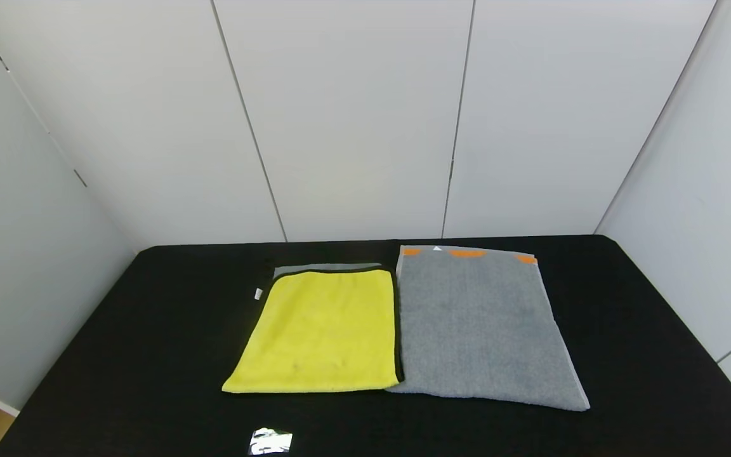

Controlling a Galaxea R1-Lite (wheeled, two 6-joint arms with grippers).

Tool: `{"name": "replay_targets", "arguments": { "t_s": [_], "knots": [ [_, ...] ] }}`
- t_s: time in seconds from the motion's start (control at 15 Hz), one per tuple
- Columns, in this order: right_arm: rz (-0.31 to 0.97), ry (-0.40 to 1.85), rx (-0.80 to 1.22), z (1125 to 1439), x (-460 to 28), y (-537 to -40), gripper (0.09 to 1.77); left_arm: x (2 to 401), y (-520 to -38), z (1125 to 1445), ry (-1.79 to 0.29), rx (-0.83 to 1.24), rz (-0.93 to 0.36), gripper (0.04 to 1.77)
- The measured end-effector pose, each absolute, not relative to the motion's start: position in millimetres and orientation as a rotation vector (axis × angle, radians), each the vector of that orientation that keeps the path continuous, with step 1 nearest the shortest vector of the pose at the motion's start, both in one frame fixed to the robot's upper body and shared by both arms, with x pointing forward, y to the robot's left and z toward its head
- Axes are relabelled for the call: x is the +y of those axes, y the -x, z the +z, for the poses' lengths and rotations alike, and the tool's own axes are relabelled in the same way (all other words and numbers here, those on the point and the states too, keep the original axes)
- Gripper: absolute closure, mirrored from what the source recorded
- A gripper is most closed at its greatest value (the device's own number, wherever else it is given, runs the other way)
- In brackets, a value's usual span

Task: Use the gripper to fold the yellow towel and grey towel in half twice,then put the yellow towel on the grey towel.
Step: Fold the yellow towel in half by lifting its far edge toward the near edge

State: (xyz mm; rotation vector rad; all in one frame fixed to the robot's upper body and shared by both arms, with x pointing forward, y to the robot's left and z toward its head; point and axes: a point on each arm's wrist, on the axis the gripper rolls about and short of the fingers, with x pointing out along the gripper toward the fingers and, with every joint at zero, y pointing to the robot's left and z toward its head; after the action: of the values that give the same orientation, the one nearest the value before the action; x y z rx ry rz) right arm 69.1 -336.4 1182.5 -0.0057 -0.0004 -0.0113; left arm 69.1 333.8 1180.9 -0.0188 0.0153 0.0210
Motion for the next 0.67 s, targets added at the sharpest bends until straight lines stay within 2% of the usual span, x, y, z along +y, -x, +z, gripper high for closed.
{"name": "replay_targets", "arguments": {
  "t_s": [0.47,0.67],
  "knots": [
    [0.005,0.017,0.004,1184,-336,-68,0.15,333,-68,1181,-0.004,0.034,-0.016,0.09],
    [0.016,0.017,0.0,1194,-336,-65,0.15,333,-68,1186,-0.008,0.027,-0.027,0.09]
  ]
}}
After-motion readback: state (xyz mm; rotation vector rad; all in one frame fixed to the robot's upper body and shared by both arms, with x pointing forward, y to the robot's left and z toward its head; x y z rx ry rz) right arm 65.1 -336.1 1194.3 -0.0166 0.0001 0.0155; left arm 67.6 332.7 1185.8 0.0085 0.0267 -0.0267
